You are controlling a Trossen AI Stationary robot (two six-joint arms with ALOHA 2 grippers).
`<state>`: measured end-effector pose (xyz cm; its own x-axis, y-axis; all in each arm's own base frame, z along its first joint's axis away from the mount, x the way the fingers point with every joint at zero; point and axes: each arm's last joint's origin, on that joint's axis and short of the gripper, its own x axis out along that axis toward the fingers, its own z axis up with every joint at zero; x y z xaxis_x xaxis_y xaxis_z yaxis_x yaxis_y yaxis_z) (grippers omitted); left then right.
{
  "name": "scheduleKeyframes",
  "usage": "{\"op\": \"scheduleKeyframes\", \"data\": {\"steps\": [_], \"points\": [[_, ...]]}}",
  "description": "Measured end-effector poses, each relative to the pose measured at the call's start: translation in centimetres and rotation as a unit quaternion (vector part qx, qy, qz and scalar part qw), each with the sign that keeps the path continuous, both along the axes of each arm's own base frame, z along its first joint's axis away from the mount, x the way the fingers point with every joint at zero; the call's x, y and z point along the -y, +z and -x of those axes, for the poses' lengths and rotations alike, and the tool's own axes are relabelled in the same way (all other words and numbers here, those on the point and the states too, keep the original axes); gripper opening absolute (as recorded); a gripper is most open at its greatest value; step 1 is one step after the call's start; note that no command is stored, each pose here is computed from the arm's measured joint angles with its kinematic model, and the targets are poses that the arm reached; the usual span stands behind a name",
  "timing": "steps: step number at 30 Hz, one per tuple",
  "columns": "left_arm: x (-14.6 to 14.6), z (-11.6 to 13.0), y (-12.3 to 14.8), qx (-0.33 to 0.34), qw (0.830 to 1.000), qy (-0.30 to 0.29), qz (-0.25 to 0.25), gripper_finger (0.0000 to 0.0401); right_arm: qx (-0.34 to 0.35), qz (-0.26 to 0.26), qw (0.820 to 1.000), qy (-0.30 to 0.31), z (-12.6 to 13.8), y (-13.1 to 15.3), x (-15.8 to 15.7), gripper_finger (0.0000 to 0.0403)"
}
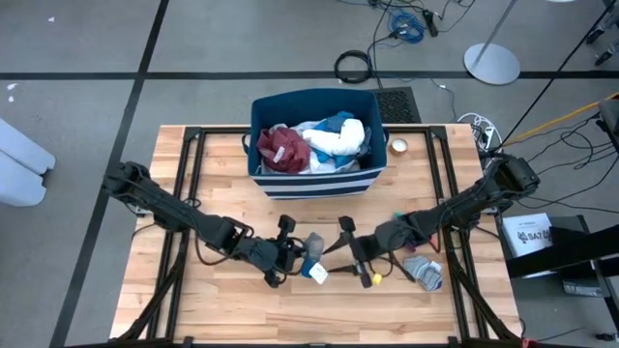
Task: Sort clothes
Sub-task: Put the blue sock into the blue bin
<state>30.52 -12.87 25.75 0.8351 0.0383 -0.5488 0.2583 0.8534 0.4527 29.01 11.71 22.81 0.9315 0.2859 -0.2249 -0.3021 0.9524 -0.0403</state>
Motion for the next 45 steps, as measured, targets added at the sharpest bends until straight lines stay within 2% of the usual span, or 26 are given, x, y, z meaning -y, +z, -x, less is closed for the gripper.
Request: {"op": "scheduleKeyframes", "data": {"steps": [4,9,13,15,20,24,30,34,40,45], "points": [[0.0,0.0,0.0,-0.004,1.000,-0.009,0.007,0.0015,0.024,0.073,0.997,-0.027,0.4,0.1,-0.9,0.0208],[0.2,0.0,-0.1,-0.010,0.999,-0.029,0.022,0.0015,0.050,0.159,0.984,-0.066,1.0,0.3,-1.8,0.0208],[0.3,0.0,-0.1,-0.014,0.998,-0.046,0.034,0.0015,0.072,0.230,0.969,-0.048,1.0,0.4,-2.1,0.0208],[0.4,0.1,-0.1,-0.016,0.998,-0.052,0.039,0.0015,0.077,0.246,0.965,-0.044,1.0,0.5,-2.1,0.0208],[0.6,-0.1,0.2,-0.004,0.996,-0.072,0.058,0.0015,0.083,0.246,0.965,-0.044,0.7,0.1,-2.3,0.0208],[0.7,-0.2,0.3,0.002,0.994,-0.082,0.066,0.0015,0.085,0.227,0.970,-0.015,0.0,-0.5,-2.5,0.0208],[0.7,-0.3,0.3,0.004,0.994,-0.085,0.068,0.0015,0.095,0.227,0.968,-0.047,-0.8,0.5,-2.5,0.0195],[0.7,-0.3,0.4,0.004,0.994,-0.086,0.069,0.0015,0.081,0.209,0.973,-0.057,-1.0,0.3,-1.9,0.0166],[0.8,-0.3,0.3,0.002,0.993,-0.096,0.075,0.0015,0.074,0.169,0.983,-0.011,-1.2,0.2,-1.7,0.0112],[0.8,-0.3,0.3,0.003,0.993,-0.094,0.074,0.0015,0.064,0.162,0.985,-0.011,-1.2,0.1,-1.7,0.0046]]}}
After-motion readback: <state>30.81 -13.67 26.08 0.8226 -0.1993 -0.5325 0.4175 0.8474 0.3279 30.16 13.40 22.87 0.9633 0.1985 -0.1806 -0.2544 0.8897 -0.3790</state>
